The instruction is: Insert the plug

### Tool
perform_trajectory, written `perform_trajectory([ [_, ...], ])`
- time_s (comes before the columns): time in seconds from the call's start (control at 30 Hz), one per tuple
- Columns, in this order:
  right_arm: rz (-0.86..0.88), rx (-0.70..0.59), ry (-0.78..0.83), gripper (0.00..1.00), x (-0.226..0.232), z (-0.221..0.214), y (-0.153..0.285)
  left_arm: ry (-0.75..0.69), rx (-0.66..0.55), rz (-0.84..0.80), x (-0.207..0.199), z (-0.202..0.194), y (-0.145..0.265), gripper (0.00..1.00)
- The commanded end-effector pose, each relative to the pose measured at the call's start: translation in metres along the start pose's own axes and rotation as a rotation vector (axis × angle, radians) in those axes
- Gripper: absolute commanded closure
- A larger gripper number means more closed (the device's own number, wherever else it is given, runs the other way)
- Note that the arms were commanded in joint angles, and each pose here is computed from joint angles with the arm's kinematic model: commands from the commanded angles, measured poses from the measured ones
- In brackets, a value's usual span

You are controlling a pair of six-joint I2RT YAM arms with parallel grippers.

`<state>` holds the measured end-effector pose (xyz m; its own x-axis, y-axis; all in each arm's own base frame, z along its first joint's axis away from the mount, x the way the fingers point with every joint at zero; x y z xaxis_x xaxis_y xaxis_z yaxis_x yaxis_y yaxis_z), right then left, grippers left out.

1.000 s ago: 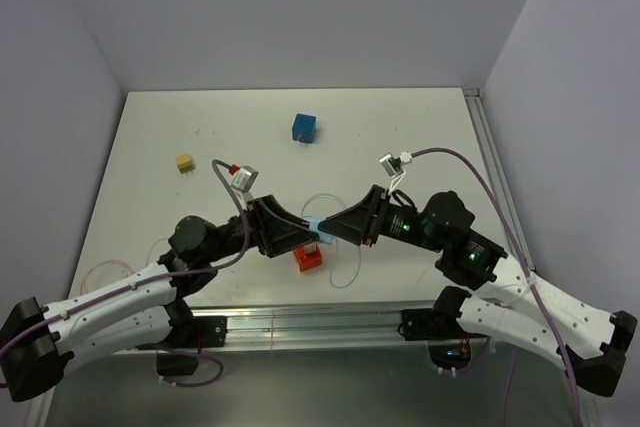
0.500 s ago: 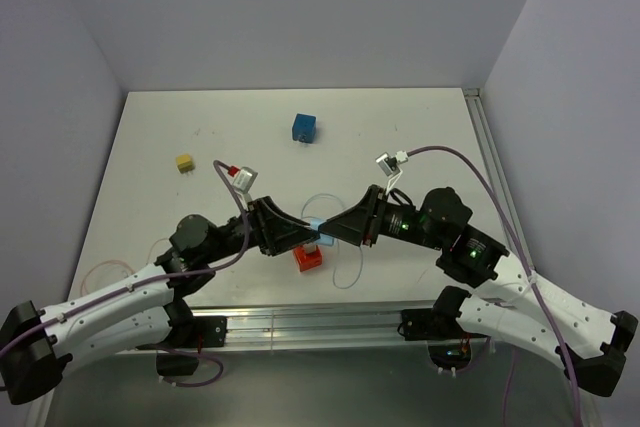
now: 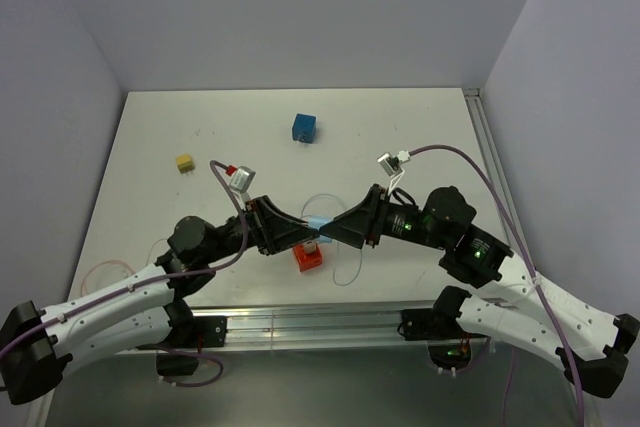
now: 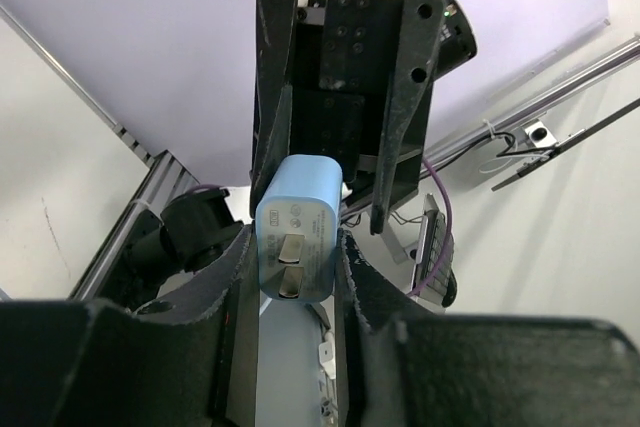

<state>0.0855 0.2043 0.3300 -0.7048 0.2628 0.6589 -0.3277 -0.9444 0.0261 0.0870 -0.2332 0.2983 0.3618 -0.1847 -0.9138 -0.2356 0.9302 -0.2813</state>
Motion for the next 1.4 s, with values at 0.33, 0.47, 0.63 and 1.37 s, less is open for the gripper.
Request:
perform_trajectory([
  [0.33, 0.087, -0.016, -0.003, 0.92, 0.009, 0.005, -0.006, -0.018, -0.033, -0.08, -0.01, 0.003, -0.002, 1.0],
  [0.47, -0.015, -0.022, 0.004, 1.0, 0.003, 0.007, -0.003, -0.09, -0.041, 0.048, -0.007, 0.009, -0.005, 0.64],
  [0.63, -0.451, -0.05, 0.016, 1.0, -0.028, 0.013, 0.029, -0.18, -0.195, 0.439, 0.019, 0.022, 0.025, 0.04],
  [1.37, -0.923, -0.069, 0.153, 1.0, -0.074, 0.014, 0.09, -0.5, -0.046, 0.889, 0.132, -0.048, 0.047, 0.03],
])
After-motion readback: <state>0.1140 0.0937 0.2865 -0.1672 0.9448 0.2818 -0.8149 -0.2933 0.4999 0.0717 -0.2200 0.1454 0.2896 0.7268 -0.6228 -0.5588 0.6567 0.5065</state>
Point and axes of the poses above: each gripper's point midway between its finger pads, its own y axis back along the fingers, its own x axis along the line the jaws close on, z = x × y, the point moved 8 cm from there along y, back along the fingers, and after that the axes turned 12 degrees about y, right-handed, at the moved point
